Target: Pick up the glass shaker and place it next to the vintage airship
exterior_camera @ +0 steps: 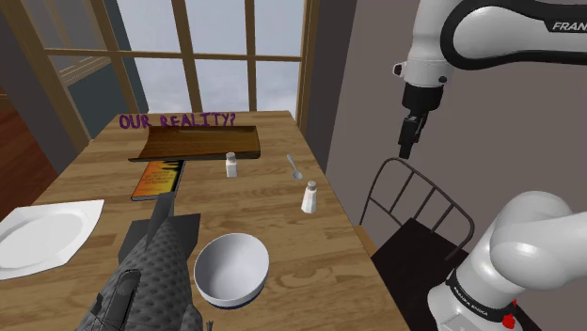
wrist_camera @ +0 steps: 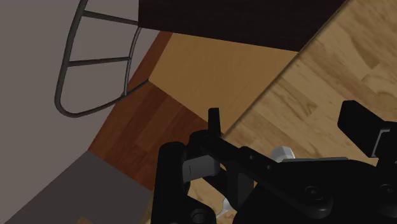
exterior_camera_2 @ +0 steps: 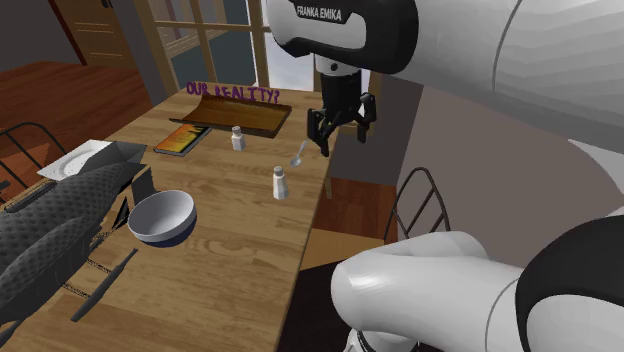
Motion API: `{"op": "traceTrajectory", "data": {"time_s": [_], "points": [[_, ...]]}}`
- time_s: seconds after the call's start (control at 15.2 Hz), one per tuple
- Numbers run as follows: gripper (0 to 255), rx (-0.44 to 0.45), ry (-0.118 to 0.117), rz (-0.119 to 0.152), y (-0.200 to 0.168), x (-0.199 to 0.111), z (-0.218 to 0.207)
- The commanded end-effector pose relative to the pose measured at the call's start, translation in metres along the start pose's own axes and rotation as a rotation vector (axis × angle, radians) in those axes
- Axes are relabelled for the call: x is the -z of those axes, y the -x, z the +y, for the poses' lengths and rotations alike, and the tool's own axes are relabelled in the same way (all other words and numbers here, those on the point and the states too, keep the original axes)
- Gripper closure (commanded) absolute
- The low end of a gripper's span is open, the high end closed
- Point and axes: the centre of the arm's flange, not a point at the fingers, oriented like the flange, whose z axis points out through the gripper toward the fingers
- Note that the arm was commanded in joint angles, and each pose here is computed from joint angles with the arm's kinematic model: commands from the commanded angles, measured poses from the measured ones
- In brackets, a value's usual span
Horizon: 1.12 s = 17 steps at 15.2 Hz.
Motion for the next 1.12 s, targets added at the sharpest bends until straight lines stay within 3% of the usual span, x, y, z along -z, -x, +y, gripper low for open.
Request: {"op": "traceTrajectory", "data": {"time_s": [0.0, 1.06], "points": [[0, 0.000, 0.000, 0.000, 0.000, 0.000, 0.000], [0, 0.081, -0.112, 0.094, -0.161, -0.102, -0.044]]}}
